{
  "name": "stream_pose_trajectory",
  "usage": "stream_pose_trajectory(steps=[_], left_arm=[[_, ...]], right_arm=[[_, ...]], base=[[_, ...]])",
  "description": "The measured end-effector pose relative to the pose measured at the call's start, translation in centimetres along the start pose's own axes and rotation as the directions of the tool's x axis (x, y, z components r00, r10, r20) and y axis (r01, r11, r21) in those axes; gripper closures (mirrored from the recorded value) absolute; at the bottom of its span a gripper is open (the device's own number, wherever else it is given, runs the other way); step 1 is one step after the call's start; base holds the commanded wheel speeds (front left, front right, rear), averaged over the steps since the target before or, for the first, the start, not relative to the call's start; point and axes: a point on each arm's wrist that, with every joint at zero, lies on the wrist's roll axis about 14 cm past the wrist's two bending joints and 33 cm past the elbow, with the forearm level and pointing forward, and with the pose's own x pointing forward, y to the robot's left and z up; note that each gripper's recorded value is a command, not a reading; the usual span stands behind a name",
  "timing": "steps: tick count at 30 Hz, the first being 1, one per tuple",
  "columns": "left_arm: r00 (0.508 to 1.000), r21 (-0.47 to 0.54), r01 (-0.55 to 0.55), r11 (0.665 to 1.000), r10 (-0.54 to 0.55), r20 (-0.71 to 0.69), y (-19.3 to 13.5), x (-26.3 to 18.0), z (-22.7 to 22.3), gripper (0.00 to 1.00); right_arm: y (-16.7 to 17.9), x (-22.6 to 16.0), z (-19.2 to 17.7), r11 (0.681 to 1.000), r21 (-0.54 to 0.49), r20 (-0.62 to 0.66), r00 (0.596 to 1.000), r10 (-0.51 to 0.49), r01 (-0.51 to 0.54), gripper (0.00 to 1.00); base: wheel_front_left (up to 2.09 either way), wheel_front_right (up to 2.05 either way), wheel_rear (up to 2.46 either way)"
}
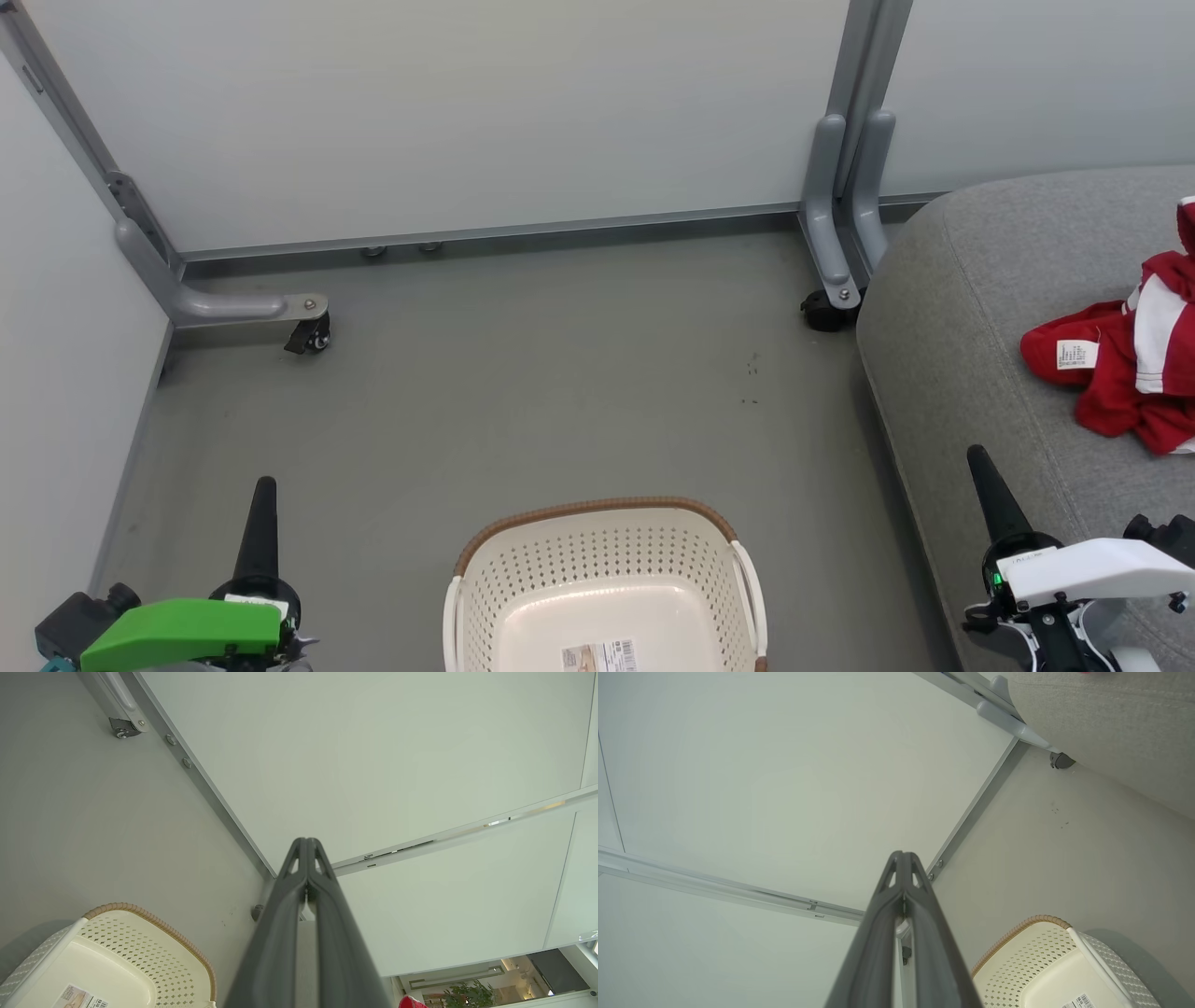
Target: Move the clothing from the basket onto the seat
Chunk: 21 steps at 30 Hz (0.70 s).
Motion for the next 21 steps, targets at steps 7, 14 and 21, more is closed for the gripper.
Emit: stream_pose_trajectory(steps=[7, 14, 21], left_arm=[[1.0, -0.058, 0.001, 0.998, -0.001, -0.001, -0.1, 0.4, 0.2, 1.0], [1.0, -0.112, 0.001, 0.994, -0.002, -0.004, -0.1, 0.8, 0.3, 1.0], [1.0, -0.164, 0.002, 0.986, -0.003, -0.004, -0.1, 1.1, 0.5, 1.0]], right_arm=[[0.0, 0.3, 0.1, 0.998, 0.064, -0.002, 1.0, -0.001, 0.001, 1.0], [-0.1, 0.6, 0.1, 0.992, 0.125, -0.005, 1.0, -0.005, 0.005, 1.0], [0.0, 0.9, 0.1, 0.984, 0.18, -0.007, 1.0, -0.001, 0.002, 1.0]], base=[[0.0, 0.0, 0.0], [0.0, 0.0, 0.0], [0.0, 0.0, 0.0]])
